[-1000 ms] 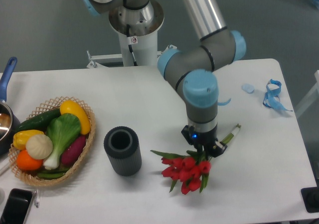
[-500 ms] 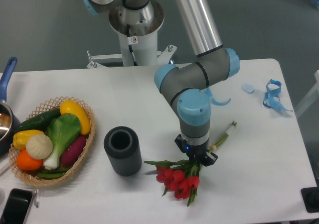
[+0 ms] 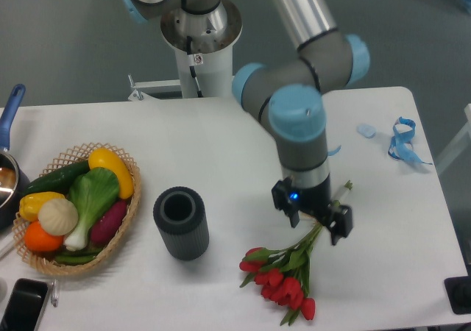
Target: Place the flowers on the table
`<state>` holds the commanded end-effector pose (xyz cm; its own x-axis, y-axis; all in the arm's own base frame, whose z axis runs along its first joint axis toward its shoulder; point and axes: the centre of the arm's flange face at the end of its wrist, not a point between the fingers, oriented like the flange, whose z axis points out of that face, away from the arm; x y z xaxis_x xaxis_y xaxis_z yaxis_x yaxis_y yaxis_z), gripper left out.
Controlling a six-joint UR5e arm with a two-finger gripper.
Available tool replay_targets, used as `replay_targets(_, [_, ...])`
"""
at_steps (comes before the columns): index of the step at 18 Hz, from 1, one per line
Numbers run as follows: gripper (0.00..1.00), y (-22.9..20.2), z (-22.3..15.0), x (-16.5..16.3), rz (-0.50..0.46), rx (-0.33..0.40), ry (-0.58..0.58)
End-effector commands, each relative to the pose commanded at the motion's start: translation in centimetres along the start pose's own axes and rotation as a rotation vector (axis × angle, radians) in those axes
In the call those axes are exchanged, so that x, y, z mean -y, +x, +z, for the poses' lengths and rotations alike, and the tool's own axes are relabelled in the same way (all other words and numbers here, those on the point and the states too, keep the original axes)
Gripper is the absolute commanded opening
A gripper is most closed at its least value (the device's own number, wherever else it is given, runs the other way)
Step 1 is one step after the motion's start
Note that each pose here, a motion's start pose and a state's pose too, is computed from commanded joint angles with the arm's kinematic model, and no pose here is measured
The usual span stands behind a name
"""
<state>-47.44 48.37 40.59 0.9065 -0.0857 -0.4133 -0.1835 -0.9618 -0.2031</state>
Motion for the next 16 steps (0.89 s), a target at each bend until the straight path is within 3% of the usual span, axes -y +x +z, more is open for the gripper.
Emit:
replay_targets(3, [1.0,-1.3,-3.6,-1.7,0.024,0.014,0.014])
replay_targets(13, [1.0,-2.8,-10.9,-10.4,0.138,-0.118,0.056])
replay_targets(16, [1.0,-2.3,-12.6,-13.7,0.178,-0.119,0.095])
